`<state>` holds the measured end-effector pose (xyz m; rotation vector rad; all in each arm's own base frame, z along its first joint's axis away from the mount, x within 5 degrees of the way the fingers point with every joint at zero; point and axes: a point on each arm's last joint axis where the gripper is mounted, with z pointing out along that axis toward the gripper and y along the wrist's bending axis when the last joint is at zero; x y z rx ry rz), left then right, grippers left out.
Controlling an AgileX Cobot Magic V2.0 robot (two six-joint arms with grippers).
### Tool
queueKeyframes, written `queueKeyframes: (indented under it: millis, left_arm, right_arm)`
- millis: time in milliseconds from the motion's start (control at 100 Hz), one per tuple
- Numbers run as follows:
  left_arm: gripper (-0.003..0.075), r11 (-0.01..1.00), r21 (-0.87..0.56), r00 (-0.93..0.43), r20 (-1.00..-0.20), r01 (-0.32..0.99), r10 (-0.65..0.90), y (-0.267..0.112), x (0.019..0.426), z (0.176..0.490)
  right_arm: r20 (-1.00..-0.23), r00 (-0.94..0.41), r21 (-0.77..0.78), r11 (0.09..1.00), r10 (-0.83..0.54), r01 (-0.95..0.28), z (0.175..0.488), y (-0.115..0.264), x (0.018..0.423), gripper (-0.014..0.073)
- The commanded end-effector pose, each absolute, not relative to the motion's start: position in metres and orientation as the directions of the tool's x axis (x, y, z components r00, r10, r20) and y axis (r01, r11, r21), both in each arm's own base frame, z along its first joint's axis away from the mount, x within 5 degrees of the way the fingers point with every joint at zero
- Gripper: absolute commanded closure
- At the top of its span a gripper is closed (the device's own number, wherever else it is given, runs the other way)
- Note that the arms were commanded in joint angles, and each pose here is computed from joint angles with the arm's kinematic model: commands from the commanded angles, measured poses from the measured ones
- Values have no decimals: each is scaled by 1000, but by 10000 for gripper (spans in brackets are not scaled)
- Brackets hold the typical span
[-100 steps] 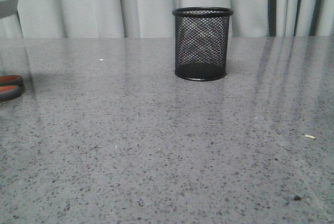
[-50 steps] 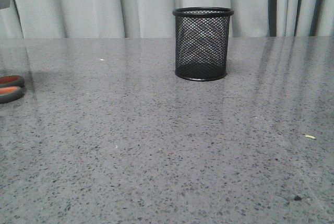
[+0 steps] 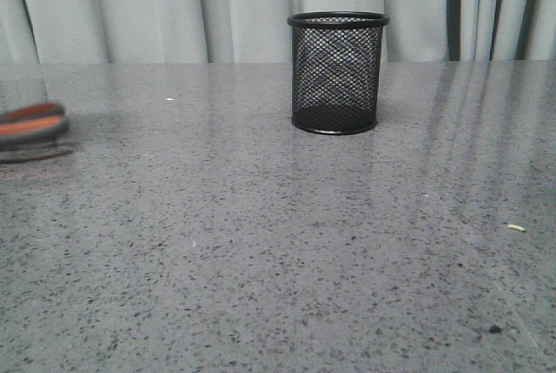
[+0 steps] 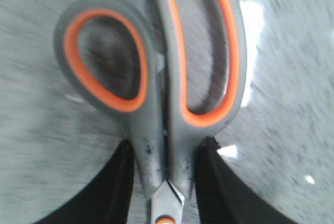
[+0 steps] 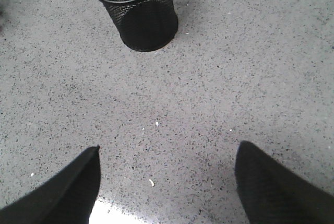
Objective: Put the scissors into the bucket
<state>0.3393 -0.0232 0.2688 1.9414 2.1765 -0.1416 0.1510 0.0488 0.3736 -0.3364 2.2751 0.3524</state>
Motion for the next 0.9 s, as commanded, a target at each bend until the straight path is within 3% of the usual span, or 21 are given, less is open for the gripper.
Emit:
queueKeyframes:
  millis: [0, 230, 480, 680, 890]
  left_arm:
    - [739, 174, 191, -104, -329, 966, 939, -35, 336, 318]
    - [739, 162, 360, -7, -396, 919, 918, -70, 326, 391]
    - [739, 107, 518, 161, -446, 849, 880, -125, 294, 457]
    - [739, 37, 588, 267, -422, 808, 867, -167, 266, 481]
    - [739, -60, 627, 378, -388, 777, 841, -208, 232, 489]
  right_arm:
    - [-805, -583, 128, 927, -110, -352, 389, 48, 153, 109]
    - [-825, -561, 163, 921, -70, -355, 392, 51, 154, 109]
    - [-850, -522, 324, 857, 77, -401, 404, 62, 155, 109]
    - [-855, -467, 470, 714, 224, -518, 422, 76, 151, 109]
    - [-839, -435, 535, 637, 326, -554, 433, 79, 151, 109]
